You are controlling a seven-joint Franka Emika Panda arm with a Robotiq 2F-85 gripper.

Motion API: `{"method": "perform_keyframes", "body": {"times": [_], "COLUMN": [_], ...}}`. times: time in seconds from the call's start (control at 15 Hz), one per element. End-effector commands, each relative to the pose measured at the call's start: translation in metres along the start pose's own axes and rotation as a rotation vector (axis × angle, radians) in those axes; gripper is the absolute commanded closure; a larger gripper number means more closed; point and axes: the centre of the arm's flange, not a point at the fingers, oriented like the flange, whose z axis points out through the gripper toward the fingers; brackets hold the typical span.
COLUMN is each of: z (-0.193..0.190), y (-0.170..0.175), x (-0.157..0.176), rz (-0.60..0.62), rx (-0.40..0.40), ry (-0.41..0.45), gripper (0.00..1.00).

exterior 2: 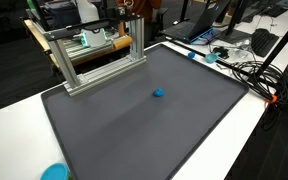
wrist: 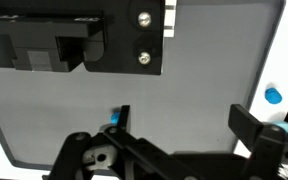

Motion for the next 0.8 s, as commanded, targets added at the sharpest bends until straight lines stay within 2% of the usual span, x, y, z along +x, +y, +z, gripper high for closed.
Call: {"method": "perform_keyframes", "body": {"times": [0.0,0.27,0.6,0.73], "z": [0.0,-0.004,-0.012,-0.011], "y": [0.0,0.003,0.028,0.041], "x": [0.0,-0.006,-0.043,-0.058], "rz": [0.0,0.01,0.051,0.021], "rx": [0.0,0.0,0.011,0.018], "ry": [0.0,0.029,0.072,0.071], "gripper": [0.0,0.0,0.0,0.0]}}
